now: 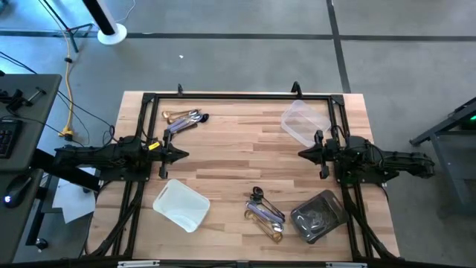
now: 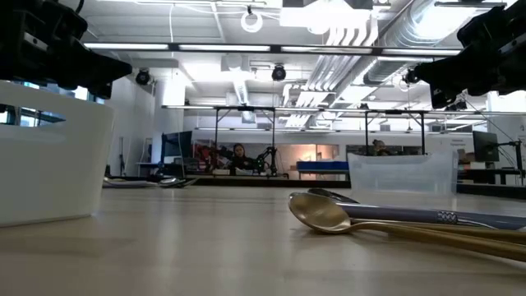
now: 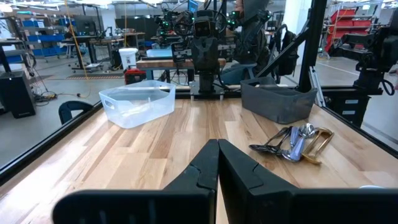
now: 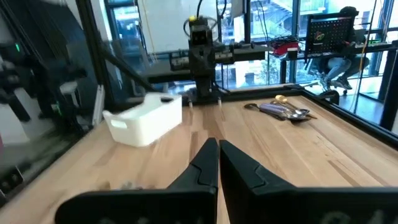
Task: Sort silverware by color (type)
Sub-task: Put the black spoon into the transparent bin
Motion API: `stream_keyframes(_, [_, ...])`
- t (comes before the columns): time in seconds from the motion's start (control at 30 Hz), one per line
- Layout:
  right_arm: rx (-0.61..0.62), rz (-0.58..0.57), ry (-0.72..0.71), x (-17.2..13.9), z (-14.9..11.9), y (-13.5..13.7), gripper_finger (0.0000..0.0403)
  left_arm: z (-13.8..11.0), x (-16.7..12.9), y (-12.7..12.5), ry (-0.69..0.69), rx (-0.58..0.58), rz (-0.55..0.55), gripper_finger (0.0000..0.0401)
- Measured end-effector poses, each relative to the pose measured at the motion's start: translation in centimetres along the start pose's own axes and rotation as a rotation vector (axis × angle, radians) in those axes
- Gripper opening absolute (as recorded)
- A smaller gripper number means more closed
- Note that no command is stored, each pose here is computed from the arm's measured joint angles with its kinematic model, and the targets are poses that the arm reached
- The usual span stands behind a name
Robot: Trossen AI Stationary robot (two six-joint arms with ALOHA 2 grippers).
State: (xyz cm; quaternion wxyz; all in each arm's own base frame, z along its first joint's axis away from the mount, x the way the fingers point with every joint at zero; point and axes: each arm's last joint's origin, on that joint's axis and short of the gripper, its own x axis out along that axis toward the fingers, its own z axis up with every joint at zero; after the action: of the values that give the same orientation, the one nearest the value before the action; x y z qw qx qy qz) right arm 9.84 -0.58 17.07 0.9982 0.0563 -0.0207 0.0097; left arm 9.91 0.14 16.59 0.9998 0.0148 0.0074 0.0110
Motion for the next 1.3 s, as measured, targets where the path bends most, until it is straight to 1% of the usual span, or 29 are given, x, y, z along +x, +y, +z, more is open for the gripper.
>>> stream_keyframes(0.03, [0.042,0.006,-0.04,0.0,0.4,0.0,0.0,0.0,0.0,0.0,0.0,0.0,0.0,0.0001])
stream_keyframes(0.1, [0.125,0.029,-0.168,-0.1,1.6,0.2,0.0,0.0,0.0,0.0,0.0,0.0,0.0,0.0001])
stream_keyframes(0.13, [0.14,0.033,-0.243,-0.3,2.3,0.3,0.0,0.0,0.0,0.0,0.001,0.0,0.0,0.0001])
stream_keyframes(0.23, [0.128,0.04,-0.534,-1.3,4.9,0.5,0.0,0.0,0.0,0.0,0.0,0.0,0.0,0.0001])
stream_keyframes(0.3, [0.077,0.031,-0.711,-2.3,6.2,0.7,0.0,0.0,0.0,0.0,0.001,0.0,0.0,0.0001])
stream_keyframes(0.37, [0.034,0.022,-0.847,-3.2,7.1,0.8,0.0,0.0,0.0,0.0,0.0,0.0,0.0,0.0001])
stream_keyframes(0.43, [0.015,0.014,-0.93,-3.8,7.7,0.9,0.0,0.0,0.0,0.0,0.001,0.0,0.0,0.0001])
stream_keyframes(0.5, [0.045,0.008,-0.938,-3.9,7.9,0.9,0.0,0.0,0.0,0.0,0.0,0.0,0.0,0.0001])
stream_keyframes(0.57, [0.092,-0.009,-0.913,-3.7,8.1,0.8,0.0,0.0,0.0,0.0,0.0,0.0,0.0,0.0001])
stream_keyframes(0.63, [0.155,-0.06,-0.866,-3.3,8.4,0.6,0.0,0.0,0.0,0.0,0.0,0.0,0.0,0.0001])
stream_keyframes(0.7, [0.212,-0.109,-0.808,-2.6,9.4,0.5,0.0,0.0,0.0,0.0,0.0,0.0,-0.001,0.0001])
stream_keyframes(0.73, [0.213,-0.119,-0.775,-2.2,10.3,0.6,0.0,0.0,0.0,0.0,0.001,0.0,0.0,0.0001])
stream_keyframes(0.8, [0.179,-0.13,-0.68,-1.1,12.1,0.7,0.0,0.0,0.0,0.0,0.0,0.0,0.0,0.0001])
stream_keyframes(0.87, [0.121,-0.155,-0.553,0.4,13.9,0.8,0.0,0.0,0.0,0.0,0.0,0.0,0.0,0.0001])
stream_keyframes(0.93, [0.068,-0.22,-0.422,2.0,15.3,0.8,0.0,0.0,0.0,0.0,0.0,0.0,0.0,0.0001])
stream_keyframes(1.03, [0.052,-0.315,-0.236,4.4,16.7,0.5,0.0,0.0,0.0,0.0,0.0,0.0,0.0,0.0001])
stream_keyframes(1.13, [0.043,-0.351,-0.054,6.4,17.0,0.2,0.0,0.0,0.0,0.0,0.0,0.0,0.0,0.0001])
stream_keyframes(1.23, [0.093,-0.38,0.118,8.3,16.2,0.0,0.0,0.0,0.0,0.0,0.0,0.0,0.0,0.0001])
stream_keyframes(1.3, [0.126,-0.399,0.203,9.2,15.4,-0.2,0.0,0.0,0.0,0.0,0.0,0.0,0.0,0.0001])
